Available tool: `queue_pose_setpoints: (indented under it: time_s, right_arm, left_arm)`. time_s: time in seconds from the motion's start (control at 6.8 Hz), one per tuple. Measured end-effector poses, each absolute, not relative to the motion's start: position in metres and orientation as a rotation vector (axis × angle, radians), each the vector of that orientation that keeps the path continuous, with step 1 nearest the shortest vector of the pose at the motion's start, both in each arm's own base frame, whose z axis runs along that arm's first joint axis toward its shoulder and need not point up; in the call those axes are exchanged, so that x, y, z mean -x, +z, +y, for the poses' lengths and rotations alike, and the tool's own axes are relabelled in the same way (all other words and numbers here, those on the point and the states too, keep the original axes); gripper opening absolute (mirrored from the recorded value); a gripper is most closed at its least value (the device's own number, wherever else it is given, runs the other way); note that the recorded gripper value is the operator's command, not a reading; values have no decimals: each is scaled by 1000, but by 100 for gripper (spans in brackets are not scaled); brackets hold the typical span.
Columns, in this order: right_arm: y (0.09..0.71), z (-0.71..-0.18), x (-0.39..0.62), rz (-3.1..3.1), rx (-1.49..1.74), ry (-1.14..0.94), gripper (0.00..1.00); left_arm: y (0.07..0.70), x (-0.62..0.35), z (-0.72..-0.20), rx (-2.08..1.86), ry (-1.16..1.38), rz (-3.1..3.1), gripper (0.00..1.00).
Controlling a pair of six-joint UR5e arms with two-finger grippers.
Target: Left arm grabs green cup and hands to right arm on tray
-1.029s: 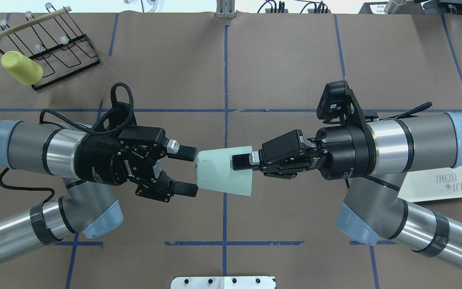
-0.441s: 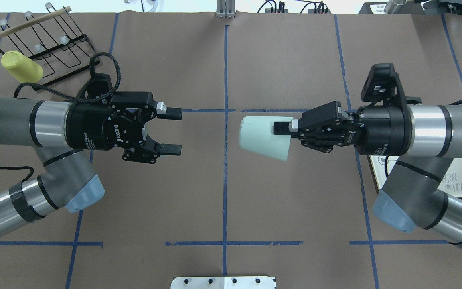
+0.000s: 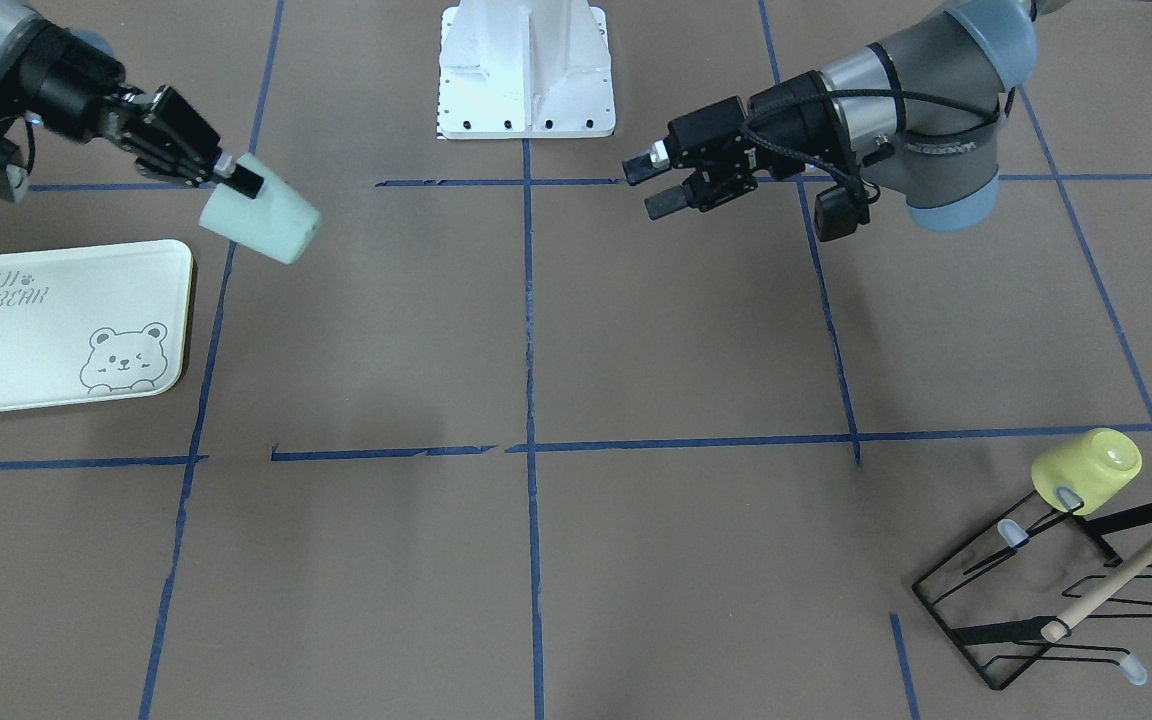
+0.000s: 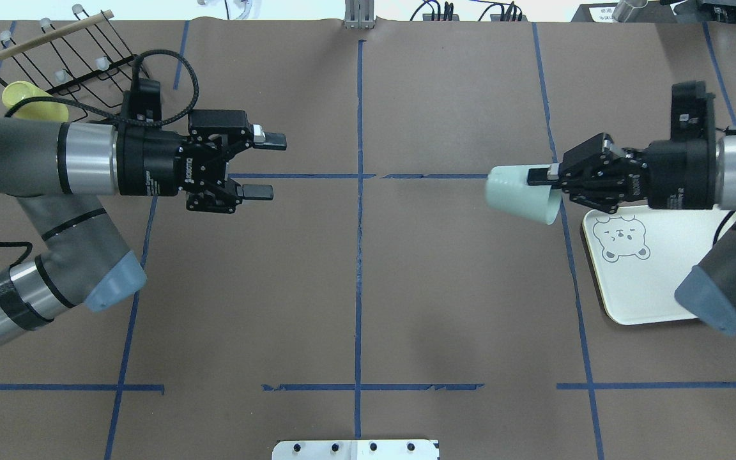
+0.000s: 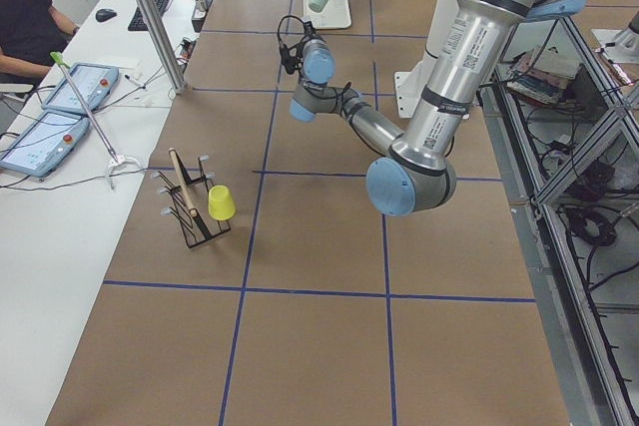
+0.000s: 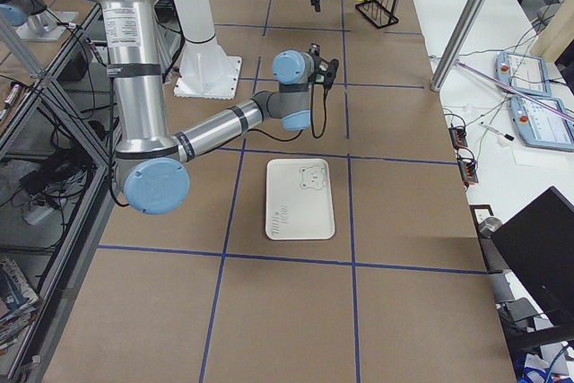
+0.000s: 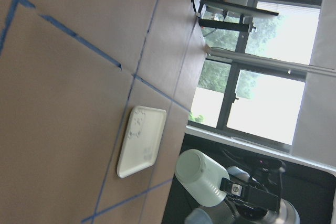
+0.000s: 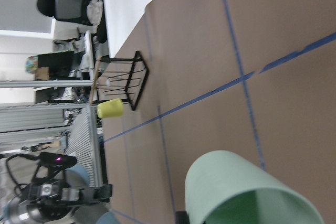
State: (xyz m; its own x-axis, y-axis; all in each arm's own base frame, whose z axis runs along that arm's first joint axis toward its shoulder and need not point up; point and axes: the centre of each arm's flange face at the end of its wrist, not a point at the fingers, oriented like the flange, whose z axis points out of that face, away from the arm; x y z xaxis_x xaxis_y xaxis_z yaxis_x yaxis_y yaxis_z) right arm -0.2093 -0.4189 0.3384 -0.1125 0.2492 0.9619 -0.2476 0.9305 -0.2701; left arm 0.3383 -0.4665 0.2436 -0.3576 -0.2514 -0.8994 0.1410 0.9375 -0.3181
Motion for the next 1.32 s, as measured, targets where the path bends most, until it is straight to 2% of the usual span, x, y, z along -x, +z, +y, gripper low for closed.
queue_pose_setpoints:
  time_s: [0.29, 0.59, 0.88, 1.32]
  right_arm:
    - [430, -407, 162, -1388, -65, 416, 0]
    - [496, -391, 138, -1179, -104, 317, 0]
    - [535, -393, 134, -989, -110, 111, 0]
    - [547, -413, 162, -826, 24, -20, 0]
  left_arm:
    - [276, -318, -509, -75, -473, 1649, 100]
    - [297, -311, -534, -202, -421, 1452, 100]
    - [309, -296, -552, -256, -403, 1337, 100]
    - [320, -290, -553, -258, -403, 1297, 100]
